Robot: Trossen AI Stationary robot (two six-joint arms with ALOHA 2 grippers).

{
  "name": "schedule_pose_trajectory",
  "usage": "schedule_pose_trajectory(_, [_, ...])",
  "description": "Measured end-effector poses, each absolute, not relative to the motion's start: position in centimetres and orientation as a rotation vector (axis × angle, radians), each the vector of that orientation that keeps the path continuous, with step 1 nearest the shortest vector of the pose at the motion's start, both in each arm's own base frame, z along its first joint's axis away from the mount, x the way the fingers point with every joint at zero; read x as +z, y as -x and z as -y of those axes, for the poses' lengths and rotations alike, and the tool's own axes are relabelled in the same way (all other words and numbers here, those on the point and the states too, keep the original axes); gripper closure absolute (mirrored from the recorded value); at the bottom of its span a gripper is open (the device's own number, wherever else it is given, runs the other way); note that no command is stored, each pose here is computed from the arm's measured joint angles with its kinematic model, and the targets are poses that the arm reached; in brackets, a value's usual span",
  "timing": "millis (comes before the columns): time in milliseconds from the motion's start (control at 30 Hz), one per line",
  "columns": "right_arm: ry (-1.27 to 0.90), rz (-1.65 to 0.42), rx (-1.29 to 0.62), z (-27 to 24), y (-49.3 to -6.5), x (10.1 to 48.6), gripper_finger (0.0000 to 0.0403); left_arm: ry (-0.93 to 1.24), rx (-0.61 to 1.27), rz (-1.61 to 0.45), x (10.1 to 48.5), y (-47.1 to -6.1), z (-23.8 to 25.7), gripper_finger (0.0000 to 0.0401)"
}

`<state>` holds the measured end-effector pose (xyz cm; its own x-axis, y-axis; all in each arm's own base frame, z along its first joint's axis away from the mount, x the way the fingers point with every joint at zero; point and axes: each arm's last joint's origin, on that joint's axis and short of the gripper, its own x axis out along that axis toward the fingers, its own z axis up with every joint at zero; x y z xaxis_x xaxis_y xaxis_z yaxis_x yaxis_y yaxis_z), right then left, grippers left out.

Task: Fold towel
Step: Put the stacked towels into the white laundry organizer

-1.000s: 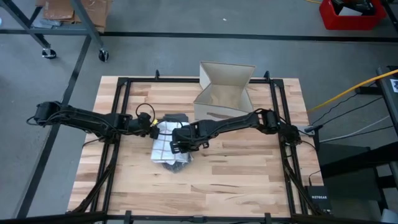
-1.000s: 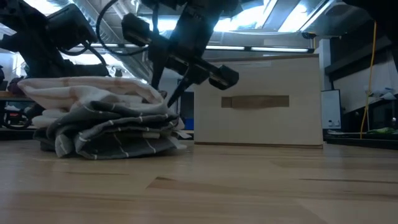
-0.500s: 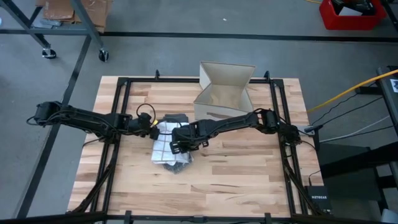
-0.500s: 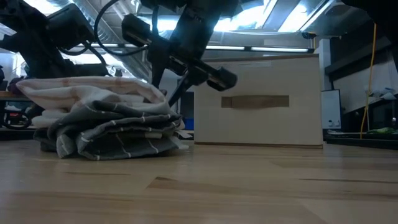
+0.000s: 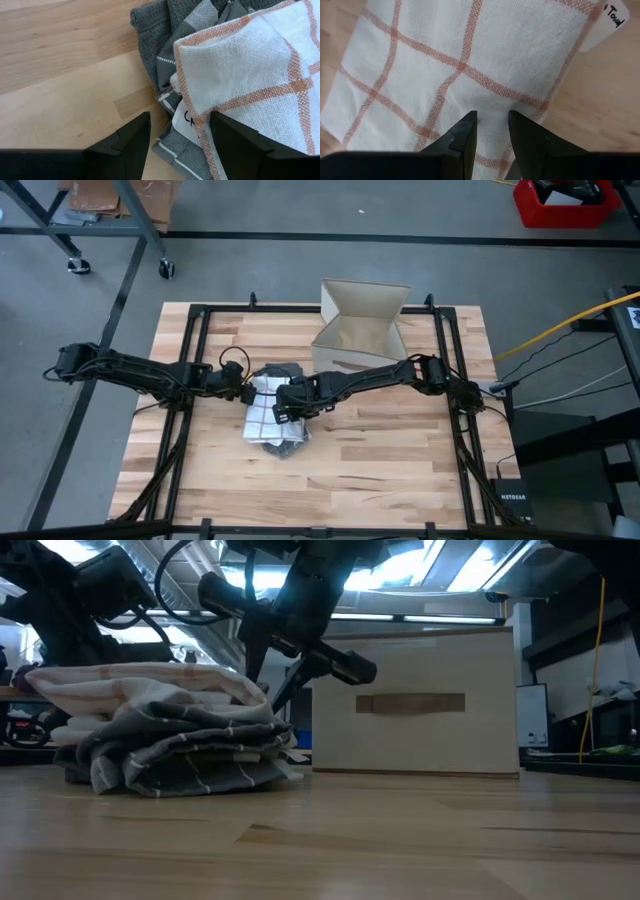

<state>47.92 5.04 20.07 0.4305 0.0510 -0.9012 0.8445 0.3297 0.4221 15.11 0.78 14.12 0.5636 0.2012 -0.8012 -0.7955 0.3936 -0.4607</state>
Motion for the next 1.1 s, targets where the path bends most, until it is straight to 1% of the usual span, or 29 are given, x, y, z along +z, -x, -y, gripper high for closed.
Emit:
schedule_pose_trajectory(200, [-1.132,-1.002,-0.638,-5.08,-48.01,20.11,0.0288,0.964,0.708,-0.728,14.12,-15.1,-0.77,0.0203])
schedule_pose_trajectory(500, [-1.156,-0.941,-0.587,-5.15,-48.65,20.48,0.0288,0.964,0.709,-0.729,14.11,-15.1,-0.77,0.0203])
schedule_pose_trajectory(700, [-1.143,-0.959,-0.612,-5.09,-48.41,20.36,0.0288,0.964,0.709,-0.729,14.11,-15.1,-0.77,0.0203])
schedule_pose_trajectory(833, [-1.121,-0.961,-0.578,-5.13,-48.52,20.42,0.0286,0.964,0.709,-0.729,14.11,-15.1,-0.77,0.0203])
schedule_pose_trajectory(933, [-1.097,-0.982,-0.524,-5.01,-48.61,20.47,0.0263,0.964,0.708,-0.73,14.11,-15.1,-0.77,0.0203])
schedule_pose_trajectory(1000, [-1.11,-1.006,-0.507,-4.84,-48.55,20.46,0.0234,0.964,0.709,-0.73,14.11,-15.1,-0.77,0.0203])
schedule_pose_trajectory(1100, [-1.111,-1.04,-0.546,-4.43,-48.2,20.24,0.0177,0.964,0.709,-0.73,14.11,-15.1,-0.77,0.0203])
